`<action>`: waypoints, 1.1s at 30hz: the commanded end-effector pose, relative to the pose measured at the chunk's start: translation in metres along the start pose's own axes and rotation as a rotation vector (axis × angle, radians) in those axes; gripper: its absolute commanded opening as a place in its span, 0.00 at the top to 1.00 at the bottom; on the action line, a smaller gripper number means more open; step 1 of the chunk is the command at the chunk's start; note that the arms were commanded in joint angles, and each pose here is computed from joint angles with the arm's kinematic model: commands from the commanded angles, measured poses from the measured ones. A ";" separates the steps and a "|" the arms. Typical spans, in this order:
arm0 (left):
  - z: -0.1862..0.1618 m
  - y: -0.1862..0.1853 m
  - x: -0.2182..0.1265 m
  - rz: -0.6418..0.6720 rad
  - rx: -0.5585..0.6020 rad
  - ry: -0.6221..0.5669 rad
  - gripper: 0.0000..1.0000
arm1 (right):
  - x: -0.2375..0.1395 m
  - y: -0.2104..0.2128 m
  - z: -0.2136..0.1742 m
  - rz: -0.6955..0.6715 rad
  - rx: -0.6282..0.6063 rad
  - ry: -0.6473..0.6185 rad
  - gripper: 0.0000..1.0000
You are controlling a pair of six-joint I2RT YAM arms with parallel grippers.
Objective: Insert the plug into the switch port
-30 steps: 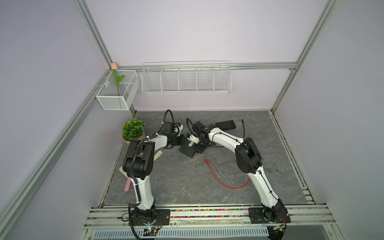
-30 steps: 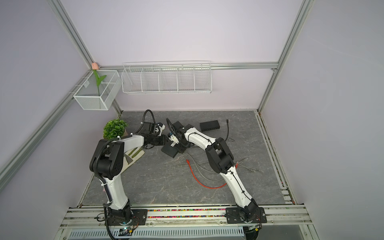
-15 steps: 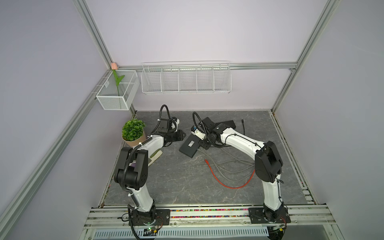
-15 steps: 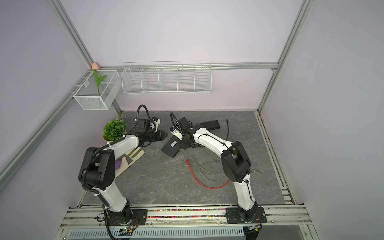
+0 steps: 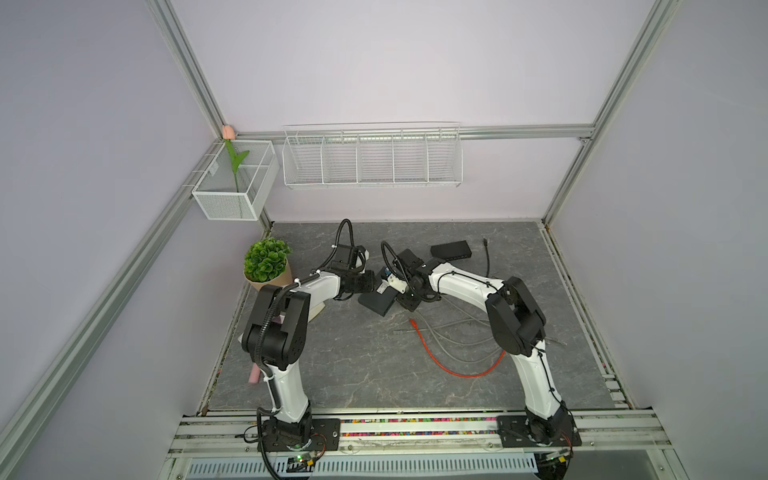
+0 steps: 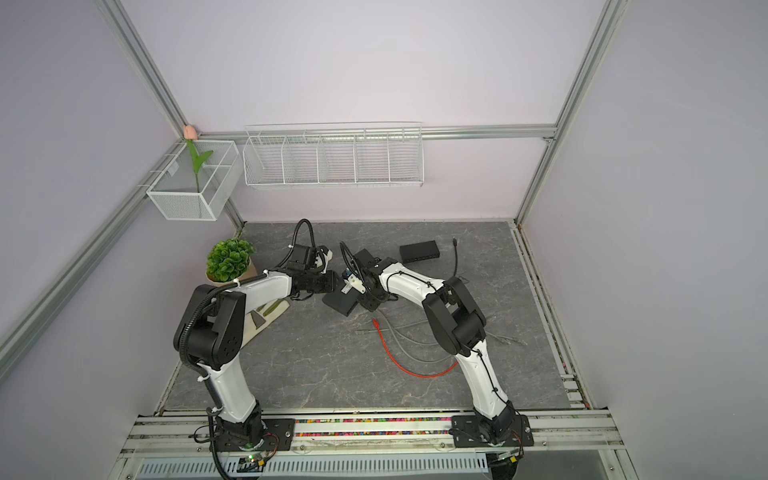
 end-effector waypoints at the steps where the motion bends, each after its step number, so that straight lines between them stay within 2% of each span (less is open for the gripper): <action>1: 0.009 0.007 0.004 -0.031 -0.016 -0.018 0.65 | 0.006 -0.002 0.006 0.029 -0.022 -0.022 0.74; 8: 0.012 0.023 0.002 -0.099 -0.064 -0.047 0.65 | 0.009 -0.001 0.010 0.058 -0.025 -0.031 0.76; 20: 0.008 0.028 0.013 -0.125 -0.074 -0.019 0.66 | 0.011 0.002 0.017 0.058 -0.032 -0.033 0.91; 30: 0.010 0.028 0.017 -0.153 -0.059 -0.006 0.64 | 0.016 0.004 0.022 0.037 -0.038 -0.042 0.92; 33: 0.011 0.030 0.021 -0.145 -0.062 0.002 0.64 | 0.017 0.003 0.025 0.021 -0.039 -0.052 0.87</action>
Point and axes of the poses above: each gripper's point midway between its finger pads, its own x axis out along the fingers, its own y axis along the line the jaws close on, z = x × y, the point moved 10 cm from there along -x, back along the fingers, and after that the axes turned 3 degrees about x, right-handed, at the moved point
